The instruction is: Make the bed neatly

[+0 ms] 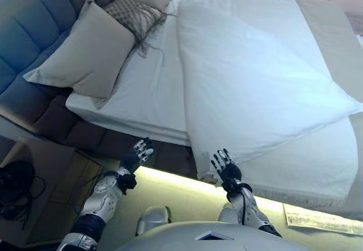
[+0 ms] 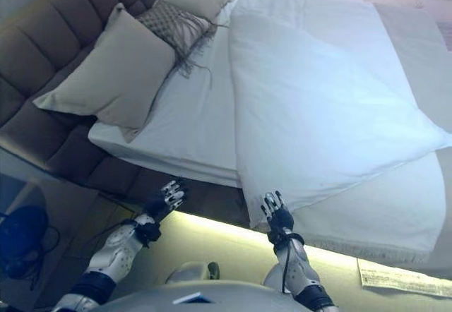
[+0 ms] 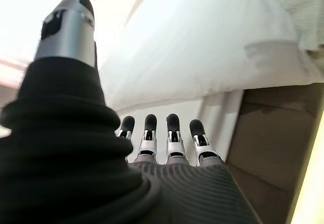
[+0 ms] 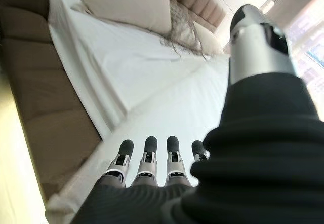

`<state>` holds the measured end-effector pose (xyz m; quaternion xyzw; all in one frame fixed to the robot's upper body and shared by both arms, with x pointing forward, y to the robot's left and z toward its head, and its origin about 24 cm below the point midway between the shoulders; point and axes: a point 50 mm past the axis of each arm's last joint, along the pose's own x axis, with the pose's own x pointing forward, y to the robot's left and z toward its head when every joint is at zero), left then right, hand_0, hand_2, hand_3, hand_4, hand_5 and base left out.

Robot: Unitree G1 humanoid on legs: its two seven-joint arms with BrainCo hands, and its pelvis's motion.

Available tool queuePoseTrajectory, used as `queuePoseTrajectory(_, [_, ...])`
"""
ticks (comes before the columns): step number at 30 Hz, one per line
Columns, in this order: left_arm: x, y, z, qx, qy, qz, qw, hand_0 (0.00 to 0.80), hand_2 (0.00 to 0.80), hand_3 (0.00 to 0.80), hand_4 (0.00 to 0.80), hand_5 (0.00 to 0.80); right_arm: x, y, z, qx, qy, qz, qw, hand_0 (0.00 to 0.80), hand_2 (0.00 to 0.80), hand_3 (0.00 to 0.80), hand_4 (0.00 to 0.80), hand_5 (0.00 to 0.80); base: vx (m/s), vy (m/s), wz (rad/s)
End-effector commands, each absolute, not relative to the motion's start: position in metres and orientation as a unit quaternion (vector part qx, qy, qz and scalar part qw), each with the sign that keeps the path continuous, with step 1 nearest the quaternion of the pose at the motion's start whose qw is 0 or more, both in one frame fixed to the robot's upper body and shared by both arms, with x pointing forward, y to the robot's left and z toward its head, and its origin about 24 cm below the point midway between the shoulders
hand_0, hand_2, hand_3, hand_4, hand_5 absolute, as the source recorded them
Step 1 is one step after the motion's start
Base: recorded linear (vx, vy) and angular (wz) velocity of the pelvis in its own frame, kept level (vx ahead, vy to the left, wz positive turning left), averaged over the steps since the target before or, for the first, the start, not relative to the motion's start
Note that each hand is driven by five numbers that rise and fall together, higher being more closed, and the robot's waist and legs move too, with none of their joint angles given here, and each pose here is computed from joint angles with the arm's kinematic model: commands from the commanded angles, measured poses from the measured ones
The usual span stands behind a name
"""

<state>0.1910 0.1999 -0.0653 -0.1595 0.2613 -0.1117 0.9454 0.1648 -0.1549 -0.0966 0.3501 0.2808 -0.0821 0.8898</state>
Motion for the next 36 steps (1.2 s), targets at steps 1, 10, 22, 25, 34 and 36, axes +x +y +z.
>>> queuePoseTrajectory(1, [0.215, 0.203, -0.037, -0.168, 0.166, -0.117, 0.965, 0.000, 0.000, 0.000, 0.000, 0.000, 0.187, -0.159, -0.078, 0.361, 0.227, -0.045, 0.903, 0.000, 0.000, 0.000, 0.000, 0.000, 0.235, -0.311, 0.35])
queuePoseTrajectory(10, [0.195, 0.203, -0.049, -0.183, 0.184, -0.093, 0.961, 0.000, 0.000, 0.000, 0.000, 0.000, 0.177, -0.174, -0.076, 0.345, 0.241, -0.037, 0.906, 0.000, 0.000, 0.000, 0.000, 0.000, 0.171, -0.212, 0.12])
queuePoseTrajectory(22, [0.190, 0.195, -0.057, -0.188, 0.192, -0.075, 0.960, 0.000, 0.000, 0.000, 0.000, 0.000, 0.179, -0.175, -0.078, 0.333, 0.254, -0.031, 0.907, 0.000, 0.000, 0.000, 0.000, 0.000, 0.075, -0.132, 0.03])
queuePoseTrajectory(25, [0.187, 0.197, -0.061, -0.199, 0.197, -0.061, 0.958, 0.000, 0.000, 0.000, 0.000, 0.000, 0.176, -0.175, -0.077, 0.328, 0.260, -0.033, 0.908, 0.000, 0.000, 0.000, 0.000, 0.000, 0.213, 0.239, 0.12])
queuePoseTrajectory(34, [0.181, 0.215, -0.061, -0.198, 0.205, -0.060, 0.957, 0.000, 0.000, 0.000, 0.000, 0.000, 0.179, -0.168, -0.078, 0.332, 0.253, -0.044, 0.908, 0.000, 0.000, 0.000, 0.000, 0.000, 0.283, 0.158, -0.13])
queuePoseTrajectory(36, [0.182, 0.218, -0.057, -0.185, 0.199, -0.076, 0.959, 0.000, 0.000, 0.000, 0.000, 0.000, 0.176, -0.164, -0.079, 0.337, 0.252, -0.041, 0.906, 0.000, 0.000, 0.000, 0.000, 0.000, 0.329, 0.161, -0.04])
